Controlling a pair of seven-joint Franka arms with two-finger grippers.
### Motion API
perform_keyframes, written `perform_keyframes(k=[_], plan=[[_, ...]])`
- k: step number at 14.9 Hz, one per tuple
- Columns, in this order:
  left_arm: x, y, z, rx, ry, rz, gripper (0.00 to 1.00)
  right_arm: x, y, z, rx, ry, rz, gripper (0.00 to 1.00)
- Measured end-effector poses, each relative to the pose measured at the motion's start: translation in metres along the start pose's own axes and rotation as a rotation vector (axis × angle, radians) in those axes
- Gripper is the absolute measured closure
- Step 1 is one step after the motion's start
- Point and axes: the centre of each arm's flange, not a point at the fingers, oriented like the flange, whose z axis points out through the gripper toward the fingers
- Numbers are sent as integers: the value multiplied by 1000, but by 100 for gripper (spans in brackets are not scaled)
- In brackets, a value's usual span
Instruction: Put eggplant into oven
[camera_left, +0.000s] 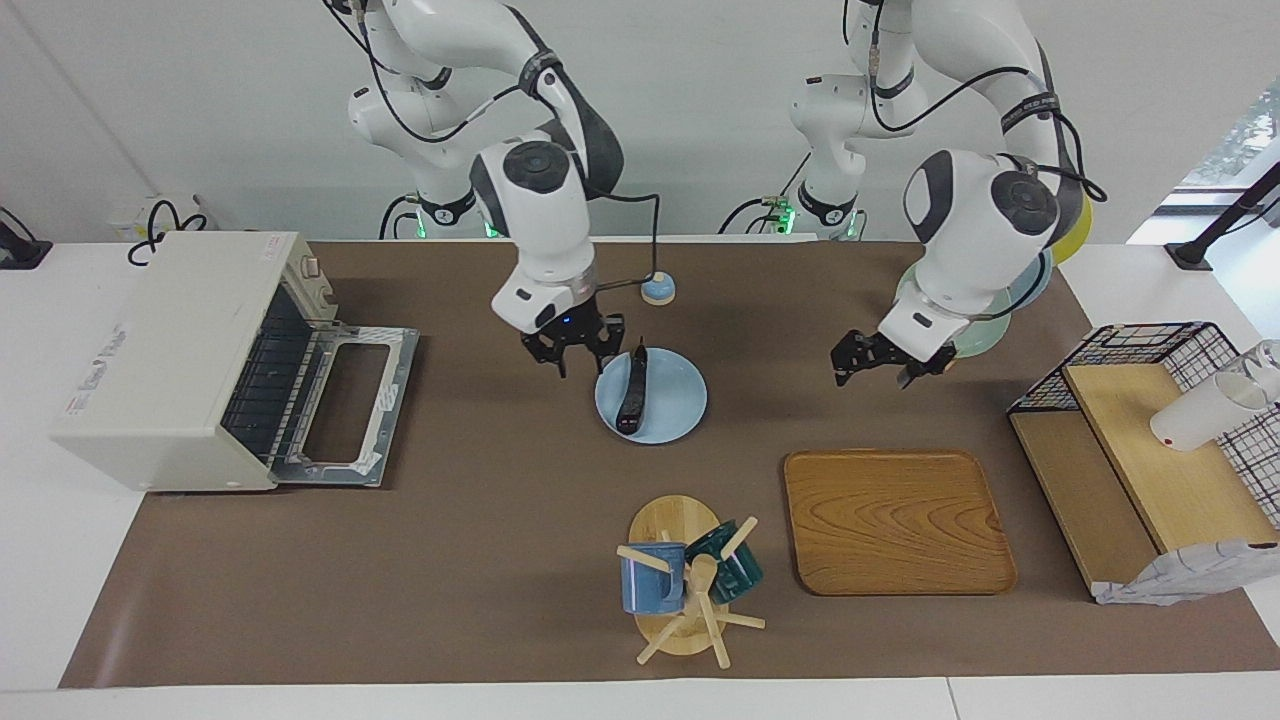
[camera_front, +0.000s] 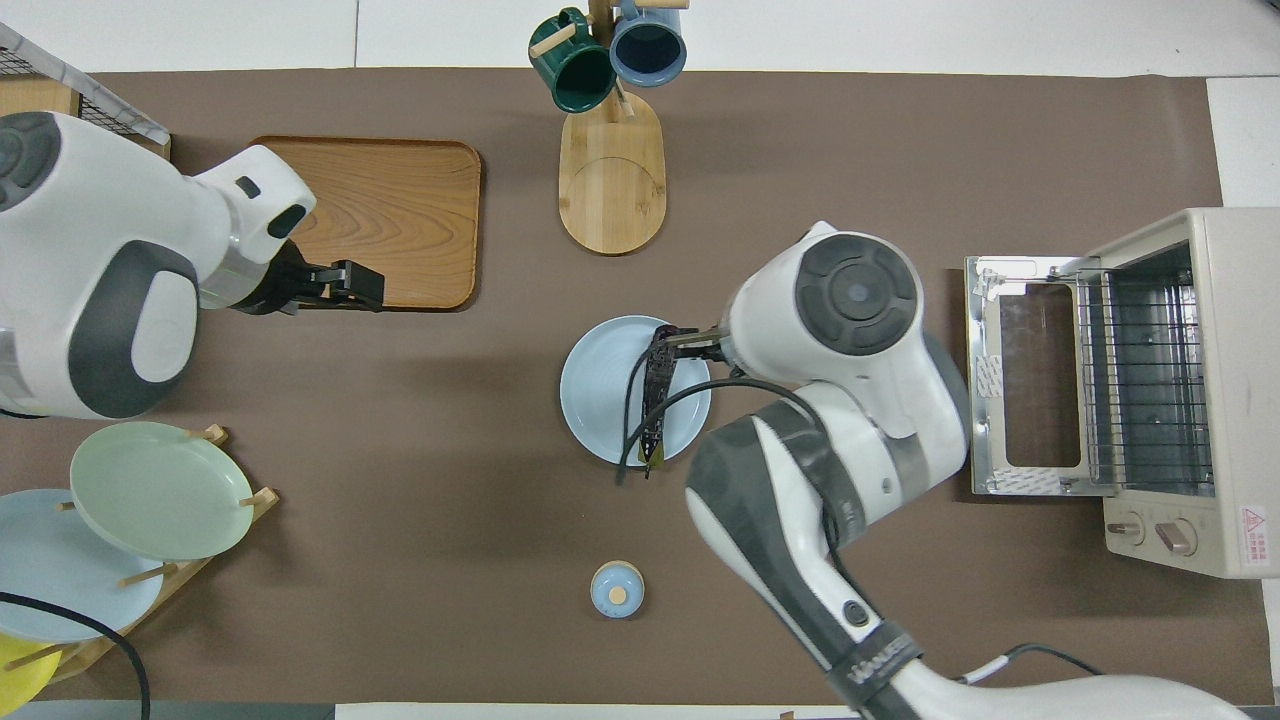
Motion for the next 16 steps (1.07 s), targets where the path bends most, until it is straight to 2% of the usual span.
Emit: perform_keyframes(k=[2, 4, 6, 8, 10, 16], plan=[[2, -30, -8, -1, 8, -8, 0, -9, -63, 6, 12, 5, 24, 48], [0, -42, -24, -2, 11, -19, 0, -26, -126, 35, 6, 5, 20, 48], [-7, -41, -50, 3, 2, -14, 0, -42, -171, 70, 1, 50, -11, 48], [-17, -39, -78, 12, -1, -8, 0, -47, -180, 97, -42, 79, -56, 48], [-28, -40, -97, 38, -4, -3, 0, -41, -172, 105, -67, 85, -61, 47], [-35, -42, -107, 66, -2, 1, 0, -44, -159, 120, -84, 82, -81, 48]])
